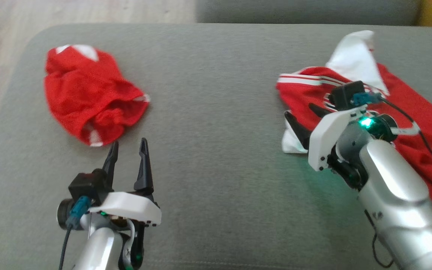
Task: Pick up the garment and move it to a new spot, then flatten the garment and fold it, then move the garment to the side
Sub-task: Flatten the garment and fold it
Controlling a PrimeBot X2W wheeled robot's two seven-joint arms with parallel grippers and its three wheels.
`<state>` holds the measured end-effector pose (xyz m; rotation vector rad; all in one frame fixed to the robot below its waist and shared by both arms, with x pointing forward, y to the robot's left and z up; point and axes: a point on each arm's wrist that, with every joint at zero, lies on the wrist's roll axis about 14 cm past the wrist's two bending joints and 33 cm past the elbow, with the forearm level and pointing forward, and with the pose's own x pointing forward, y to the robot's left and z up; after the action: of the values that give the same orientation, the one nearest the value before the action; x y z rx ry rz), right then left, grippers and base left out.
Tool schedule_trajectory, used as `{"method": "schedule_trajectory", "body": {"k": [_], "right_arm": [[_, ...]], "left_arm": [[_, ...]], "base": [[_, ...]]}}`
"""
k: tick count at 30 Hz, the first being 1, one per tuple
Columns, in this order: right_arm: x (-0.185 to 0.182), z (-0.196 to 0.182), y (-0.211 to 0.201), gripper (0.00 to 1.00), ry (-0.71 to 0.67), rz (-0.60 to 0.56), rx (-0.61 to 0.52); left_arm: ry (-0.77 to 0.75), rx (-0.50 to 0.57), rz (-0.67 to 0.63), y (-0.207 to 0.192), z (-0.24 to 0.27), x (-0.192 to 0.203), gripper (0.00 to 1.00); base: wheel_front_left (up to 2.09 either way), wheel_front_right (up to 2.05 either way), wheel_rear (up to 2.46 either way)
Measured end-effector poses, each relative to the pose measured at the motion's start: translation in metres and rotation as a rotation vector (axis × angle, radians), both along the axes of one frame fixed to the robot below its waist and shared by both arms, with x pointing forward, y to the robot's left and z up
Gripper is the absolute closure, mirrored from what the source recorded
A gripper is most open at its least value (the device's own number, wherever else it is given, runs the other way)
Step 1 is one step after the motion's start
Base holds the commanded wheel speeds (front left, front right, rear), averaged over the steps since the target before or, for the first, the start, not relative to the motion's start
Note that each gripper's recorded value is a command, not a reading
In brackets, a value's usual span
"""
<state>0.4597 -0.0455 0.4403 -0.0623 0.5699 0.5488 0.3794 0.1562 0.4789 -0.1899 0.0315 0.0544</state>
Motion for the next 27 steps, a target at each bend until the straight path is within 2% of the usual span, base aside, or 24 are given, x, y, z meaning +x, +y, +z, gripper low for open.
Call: {"method": "schedule_trajectory", "body": {"k": [4,6,7,8,9,10,15,20,24,25,27], "right_arm": [[0.004,-0.032,0.002,0.0,0.104,0.032,-0.118],[0.005,-0.047,-0.004,0.13,0.15,0.033,-0.185],[0.007,-0.052,-0.006,0.26,0.164,0.027,-0.203],[0.008,-0.055,-0.007,0.44,0.178,0.022,-0.209],[0.008,-0.058,-0.005,0.84,0.19,0.021,-0.207],[0.008,-0.059,-0.005,1.0,0.198,0.021,-0.209],[0.011,-0.05,-0.003,1.0,0.133,-0.002,-0.154],[0.028,-0.009,-0.014,1.0,0.022,-0.114,0.044],[0.038,0.01,-0.066,1.0,-0.004,-0.252,0.111],[0.038,0.01,-0.066,1.0,-0.004,-0.252,0.111],[0.039,0.011,-0.107,1.0,0.015,-0.345,0.126]], "left_arm": [[0.009,-0.001,0.052,0.017,-0.002,-0.007,0.0],[0.013,-0.004,0.076,0.024,-0.002,-0.01,0.0],[0.015,-0.003,0.087,0.027,-0.003,-0.012,0.0],[0.019,-0.002,0.101,0.031,-0.004,-0.013,0.0],[0.02,-0.006,0.108,0.033,-0.004,-0.014,0.0],[0.021,-0.006,0.111,0.033,-0.004,-0.014,0.0],[0.018,-0.008,0.095,0.027,-0.004,-0.01,0.0],[0.008,-0.015,0.046,0.011,-0.001,-0.001,0.0],[0.003,-0.02,-0.002,-0.005,-0.001,0.006,0.0],[0.003,-0.02,-0.002,-0.005,-0.001,0.006,0.0],[0.003,-0.023,-0.018,-0.011,-0.001,0.009,0.0]], "base": [[0.0,0.0,0.0],[0.0,0.0,0.0],[0.0,0.0,0.0],[0.0,0.0,0.0],[0.0,0.0,0.0],[0.0,0.0,0.0],[0.0,0.0,0.0],[0.0,0.0,0.0],[0.0,0.0,0.0],[0.0,0.0,0.0],[0.0,0.0,0.0]]}}
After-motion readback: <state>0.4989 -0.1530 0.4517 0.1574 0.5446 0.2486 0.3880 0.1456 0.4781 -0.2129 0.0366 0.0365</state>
